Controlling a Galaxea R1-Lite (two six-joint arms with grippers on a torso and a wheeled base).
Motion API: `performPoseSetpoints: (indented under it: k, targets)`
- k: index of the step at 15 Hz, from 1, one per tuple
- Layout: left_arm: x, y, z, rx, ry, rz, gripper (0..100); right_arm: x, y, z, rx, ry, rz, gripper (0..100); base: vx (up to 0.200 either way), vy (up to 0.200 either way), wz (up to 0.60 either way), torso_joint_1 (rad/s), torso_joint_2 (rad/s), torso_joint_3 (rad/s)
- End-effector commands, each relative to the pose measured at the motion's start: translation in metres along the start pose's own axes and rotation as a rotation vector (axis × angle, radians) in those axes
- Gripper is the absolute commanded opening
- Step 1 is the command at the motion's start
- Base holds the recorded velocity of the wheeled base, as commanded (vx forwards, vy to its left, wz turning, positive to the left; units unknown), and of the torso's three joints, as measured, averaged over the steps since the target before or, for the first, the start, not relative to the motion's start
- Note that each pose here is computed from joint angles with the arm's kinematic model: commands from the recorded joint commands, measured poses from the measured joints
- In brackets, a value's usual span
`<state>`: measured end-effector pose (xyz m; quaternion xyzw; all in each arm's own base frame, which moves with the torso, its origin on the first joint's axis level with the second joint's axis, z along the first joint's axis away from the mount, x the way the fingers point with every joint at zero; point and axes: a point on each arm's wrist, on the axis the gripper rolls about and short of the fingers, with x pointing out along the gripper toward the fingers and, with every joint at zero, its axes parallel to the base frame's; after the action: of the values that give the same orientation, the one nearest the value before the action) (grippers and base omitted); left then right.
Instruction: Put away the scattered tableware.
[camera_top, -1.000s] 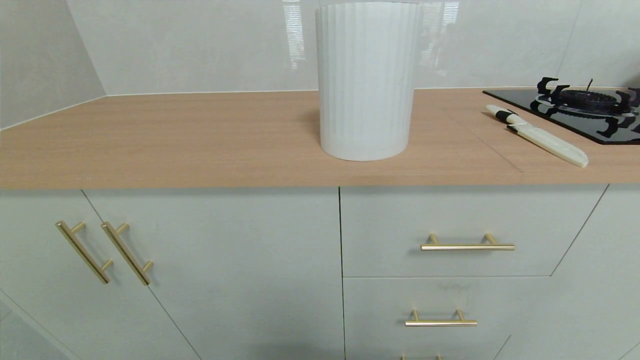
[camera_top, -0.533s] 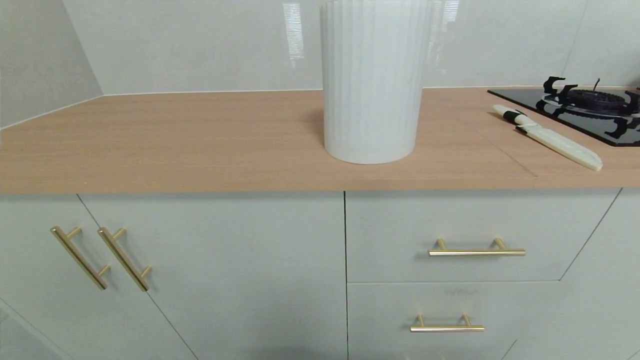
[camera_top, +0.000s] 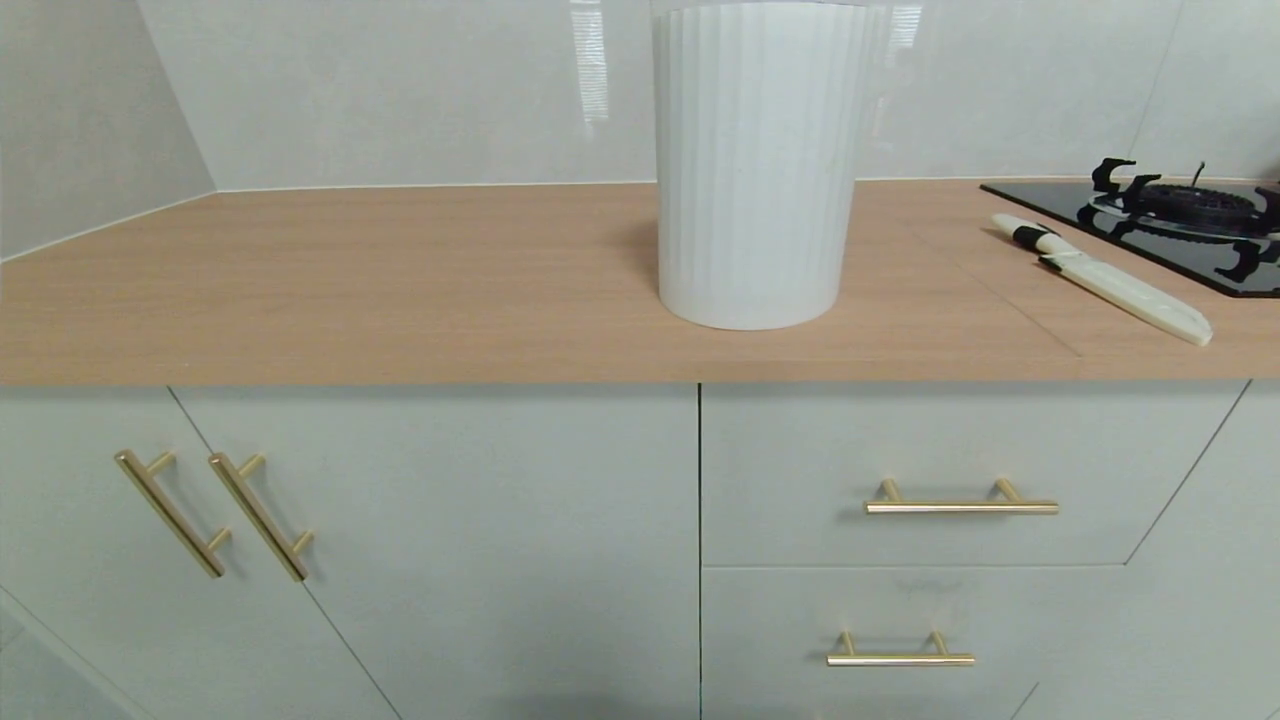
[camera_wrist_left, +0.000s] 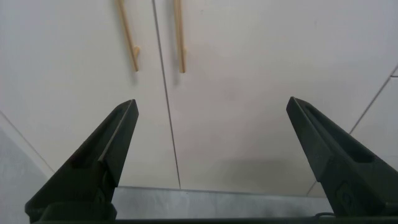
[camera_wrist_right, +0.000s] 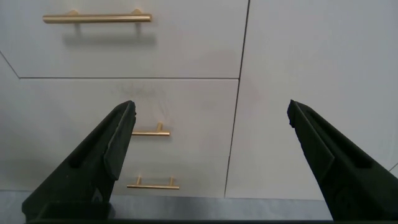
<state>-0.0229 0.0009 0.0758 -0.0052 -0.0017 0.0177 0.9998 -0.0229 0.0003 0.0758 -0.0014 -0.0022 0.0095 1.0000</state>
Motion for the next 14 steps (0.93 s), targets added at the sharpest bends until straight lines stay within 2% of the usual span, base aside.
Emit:
performPoseSetpoints:
  k: [1,3,14]
  targets:
    - [0.0001,0.0,0.0,0.0,0.0,0.001,100,0.0001,0.0,0.0,0.0,0.001,0.001,100,0.2,0.0,0.0,-0.002,0.0,0.002]
    - [0.0001,0.0,0.0,0.0,0.0,0.001,100,0.0001,0.0,0.0,0.0,0.001,0.001,100,0.2,0.0,0.0,-0.01,0.0,0.002]
    - [0.0001,0.0,0.0,0.0,0.0,0.001,100,0.0001,0.0,0.0,0.001,0.001,0.001,100,0.0,0.0,0.0,0.0,0.0,0.0]
